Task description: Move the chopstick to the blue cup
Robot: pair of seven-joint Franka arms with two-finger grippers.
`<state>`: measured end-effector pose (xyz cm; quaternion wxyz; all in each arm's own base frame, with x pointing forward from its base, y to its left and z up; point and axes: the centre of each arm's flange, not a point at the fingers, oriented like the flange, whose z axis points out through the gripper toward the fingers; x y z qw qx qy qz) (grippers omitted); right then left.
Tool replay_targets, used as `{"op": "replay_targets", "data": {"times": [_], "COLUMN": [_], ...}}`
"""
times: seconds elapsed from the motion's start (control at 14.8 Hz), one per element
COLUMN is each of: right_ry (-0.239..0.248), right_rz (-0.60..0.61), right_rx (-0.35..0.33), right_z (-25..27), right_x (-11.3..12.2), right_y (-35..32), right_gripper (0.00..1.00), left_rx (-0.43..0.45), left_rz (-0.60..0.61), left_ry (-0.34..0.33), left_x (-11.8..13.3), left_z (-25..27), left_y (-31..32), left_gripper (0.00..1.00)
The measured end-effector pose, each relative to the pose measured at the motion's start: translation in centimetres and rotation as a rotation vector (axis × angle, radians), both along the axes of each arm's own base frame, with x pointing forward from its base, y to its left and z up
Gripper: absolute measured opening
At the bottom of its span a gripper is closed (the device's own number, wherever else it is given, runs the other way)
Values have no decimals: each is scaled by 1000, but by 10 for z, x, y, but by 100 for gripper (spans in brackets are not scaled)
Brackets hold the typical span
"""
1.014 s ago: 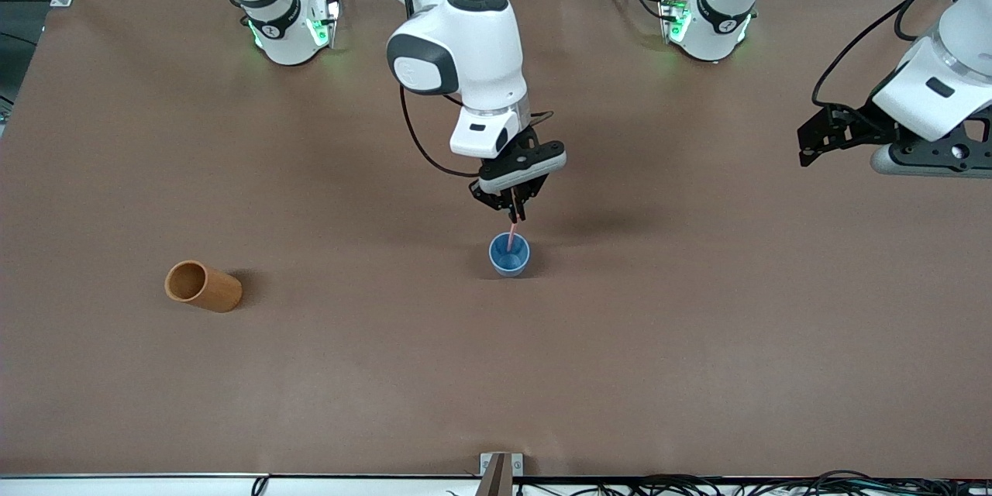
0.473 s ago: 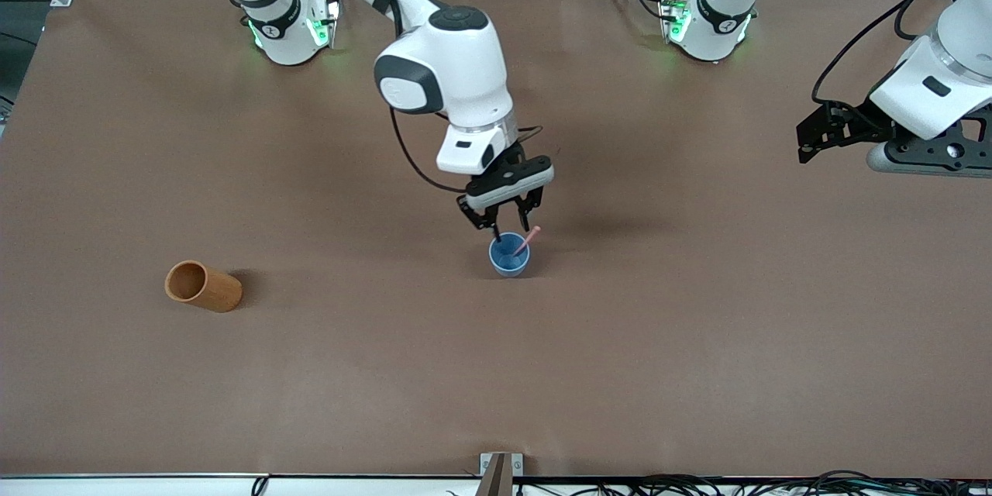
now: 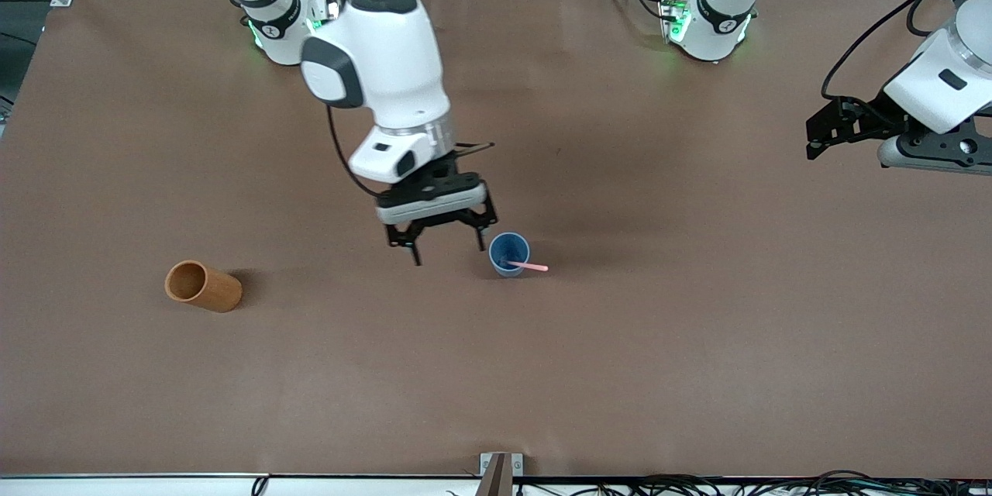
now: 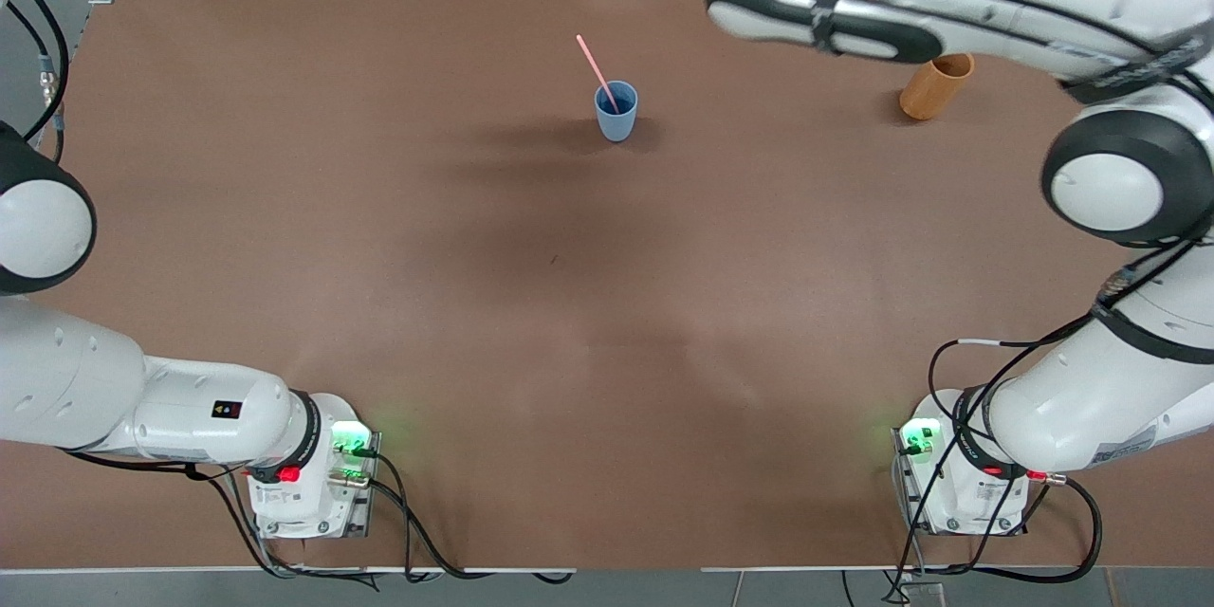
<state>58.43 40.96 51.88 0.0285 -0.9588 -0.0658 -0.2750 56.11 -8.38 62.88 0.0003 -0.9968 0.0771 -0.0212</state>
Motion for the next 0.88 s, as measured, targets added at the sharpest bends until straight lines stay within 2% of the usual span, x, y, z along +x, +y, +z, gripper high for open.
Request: {"op": "replay_targets", "data": {"times": [0.34, 0.47, 0.68, 0.88], "right_ry": [208, 271, 364, 476], "right_rz": [-132, -204, -291, -334], "right_rx": [0, -20, -74, -82], "right_z": [65, 78, 95, 114], "right_x": [19, 22, 8, -20], "right_y": [-132, -186, -238, -262], "right_gripper": [100, 100, 100, 100], "left_rx": [-1, -1, -1, -1], "left_rz": [-2, -2, -2, -2], "left_ry": [0, 0, -1, -1], "left_x": [0, 0, 0, 0], "left_z": [0, 0, 0, 1], "left_y": [0, 0, 1, 0], "left_gripper": [100, 100, 100, 100]}}
